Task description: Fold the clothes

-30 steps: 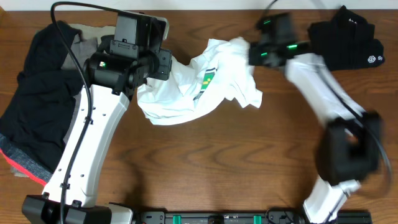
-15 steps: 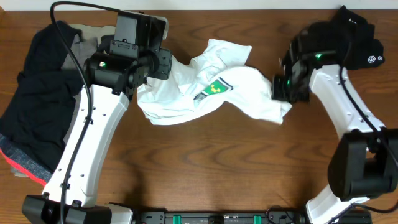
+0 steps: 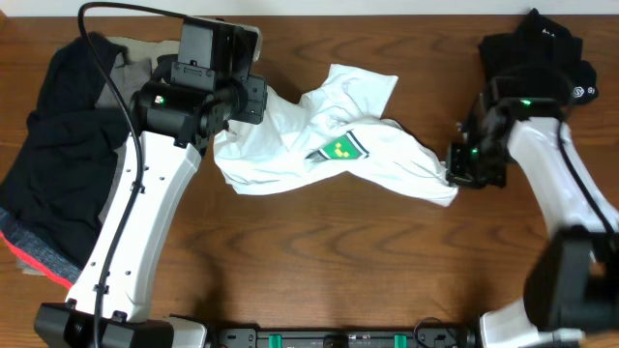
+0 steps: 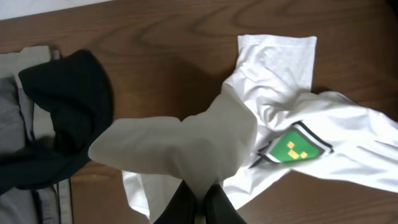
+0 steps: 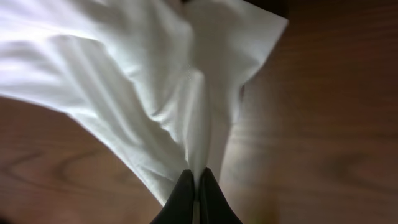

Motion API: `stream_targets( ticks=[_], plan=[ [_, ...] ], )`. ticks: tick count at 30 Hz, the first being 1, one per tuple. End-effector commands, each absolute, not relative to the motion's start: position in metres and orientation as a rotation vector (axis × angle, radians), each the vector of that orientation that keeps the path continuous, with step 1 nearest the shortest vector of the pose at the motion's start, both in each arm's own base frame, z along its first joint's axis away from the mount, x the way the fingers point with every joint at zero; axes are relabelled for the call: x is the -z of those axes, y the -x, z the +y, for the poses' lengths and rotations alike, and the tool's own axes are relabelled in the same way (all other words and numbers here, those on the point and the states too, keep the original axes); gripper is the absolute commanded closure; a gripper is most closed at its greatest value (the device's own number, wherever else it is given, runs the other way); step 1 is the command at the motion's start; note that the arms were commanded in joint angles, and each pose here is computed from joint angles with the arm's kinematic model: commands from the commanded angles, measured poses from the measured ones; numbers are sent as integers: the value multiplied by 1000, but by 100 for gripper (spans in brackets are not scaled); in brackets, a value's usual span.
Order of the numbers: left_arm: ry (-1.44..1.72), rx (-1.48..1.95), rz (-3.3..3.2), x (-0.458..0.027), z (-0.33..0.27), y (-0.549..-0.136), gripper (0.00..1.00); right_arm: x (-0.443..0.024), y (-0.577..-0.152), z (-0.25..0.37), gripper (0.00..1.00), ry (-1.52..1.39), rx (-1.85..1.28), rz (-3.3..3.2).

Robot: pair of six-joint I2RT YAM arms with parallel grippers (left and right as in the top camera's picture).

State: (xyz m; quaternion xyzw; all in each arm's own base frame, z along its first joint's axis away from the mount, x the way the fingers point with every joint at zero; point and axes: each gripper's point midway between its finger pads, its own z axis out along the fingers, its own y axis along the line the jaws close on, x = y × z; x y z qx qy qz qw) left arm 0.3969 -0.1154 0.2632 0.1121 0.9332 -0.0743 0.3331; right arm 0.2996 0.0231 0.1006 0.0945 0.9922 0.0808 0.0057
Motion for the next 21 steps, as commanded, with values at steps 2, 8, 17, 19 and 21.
stream_targets(
  ticks=[2, 8, 17, 19, 21],
  plan=[
    [-281, 178, 2437, -263, -112, -399, 94, -175, -293, 4, 99, -254, -124, 2875],
    [-281, 178, 2437, -263, -112, -398, 94, -214, -266, 3, 65, -243, -120, 2768],
    [-282, 178, 2437, -263, -112, -398, 94, -242, -288, -3, 36, -232, -84, 2581],
    [-281, 178, 2438, -263, -112, -398, 94, -252, -322, -1, 36, -200, -108, 2475],
    [-277, 180, 2439, -262, -112, -398, 94, -255, -355, 6, 37, -140, -154, 2402]
  ],
)
